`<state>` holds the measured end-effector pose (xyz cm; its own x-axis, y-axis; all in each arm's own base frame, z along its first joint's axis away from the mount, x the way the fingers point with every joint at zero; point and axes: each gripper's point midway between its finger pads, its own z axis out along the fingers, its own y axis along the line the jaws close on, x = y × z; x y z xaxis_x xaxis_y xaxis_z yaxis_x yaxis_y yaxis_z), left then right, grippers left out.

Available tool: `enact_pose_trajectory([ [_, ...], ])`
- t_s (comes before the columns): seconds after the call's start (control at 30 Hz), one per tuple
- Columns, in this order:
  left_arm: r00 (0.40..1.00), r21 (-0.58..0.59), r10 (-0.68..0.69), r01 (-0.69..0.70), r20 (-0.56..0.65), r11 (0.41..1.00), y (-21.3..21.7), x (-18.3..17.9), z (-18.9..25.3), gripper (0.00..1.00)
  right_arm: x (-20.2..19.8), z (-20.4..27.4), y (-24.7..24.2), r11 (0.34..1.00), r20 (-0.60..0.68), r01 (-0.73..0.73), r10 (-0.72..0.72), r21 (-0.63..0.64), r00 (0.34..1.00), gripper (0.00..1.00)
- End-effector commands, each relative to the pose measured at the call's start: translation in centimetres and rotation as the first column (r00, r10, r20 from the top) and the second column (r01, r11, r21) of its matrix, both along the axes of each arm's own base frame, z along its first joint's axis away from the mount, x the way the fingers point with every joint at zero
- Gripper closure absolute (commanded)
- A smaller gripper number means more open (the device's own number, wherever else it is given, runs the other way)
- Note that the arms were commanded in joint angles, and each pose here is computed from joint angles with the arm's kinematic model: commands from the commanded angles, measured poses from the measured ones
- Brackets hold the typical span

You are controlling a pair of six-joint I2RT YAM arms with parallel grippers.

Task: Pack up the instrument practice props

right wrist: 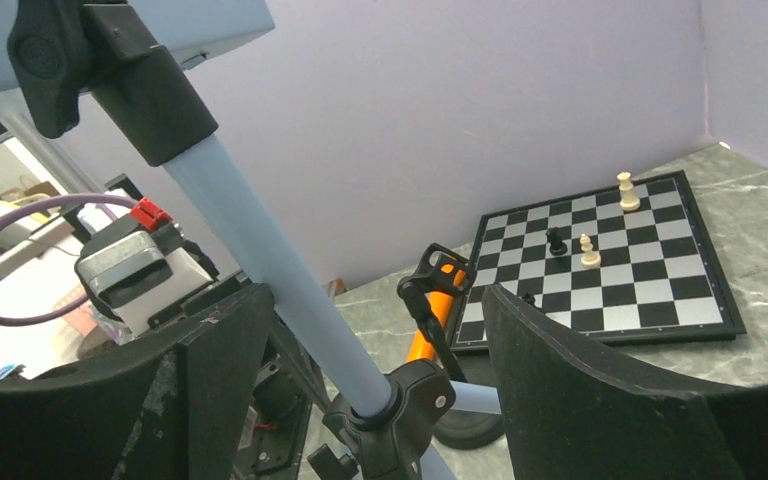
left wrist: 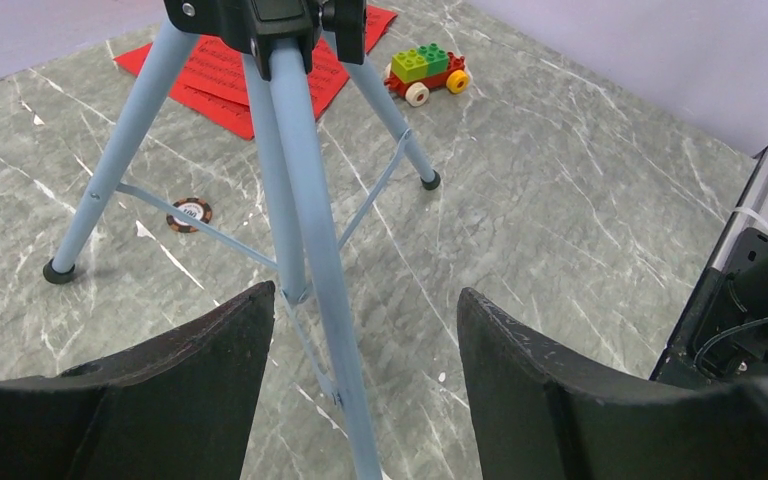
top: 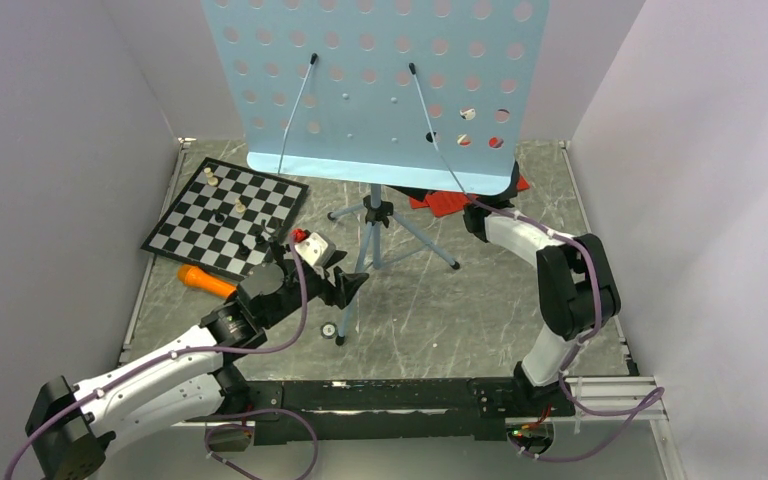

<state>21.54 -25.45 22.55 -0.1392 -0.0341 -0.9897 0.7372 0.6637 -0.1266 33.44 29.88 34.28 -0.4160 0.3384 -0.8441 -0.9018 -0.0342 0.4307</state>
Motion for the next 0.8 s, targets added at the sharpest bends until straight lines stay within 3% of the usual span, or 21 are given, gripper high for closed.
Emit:
enact_pose_trajectory([
  [0.0, 0.999, -0.05, -0.019, 0.021, 0.025, 0.999, -0.2, -0.5, 1.9, 0.29, -1.8, 3.5, 0.2, 0.999, 0.166, -0.019, 0.013, 0.032, 0.986, 0.17],
  [0.33, 1.0, -0.034, -0.02, 0.02, 0.003, 0.999, -0.6, -0.2, 1.4, 0.3, -2.1, 4.3, 2.2, 0.985, 0.385, 0.158, -0.118, -0.072, 0.915, 0.15],
  [0.6, 1.0, -0.027, -0.025, 0.024, -0.011, 0.999, -0.8, -0.1, 1.2, 0.31, -1.9, 4.8, 2.9, 0.989, 0.369, 0.131, -0.099, -0.063, 0.924, 0.22],
  [0.77, 1.0, -0.026, -0.025, 0.025, -0.015, 0.999, -0.8, -0.2, 1.0, 0.32, -2.0, 4.5, 3.2, 0.994, 0.336, 0.097, -0.075, -0.05, 0.939, 0.36],
])
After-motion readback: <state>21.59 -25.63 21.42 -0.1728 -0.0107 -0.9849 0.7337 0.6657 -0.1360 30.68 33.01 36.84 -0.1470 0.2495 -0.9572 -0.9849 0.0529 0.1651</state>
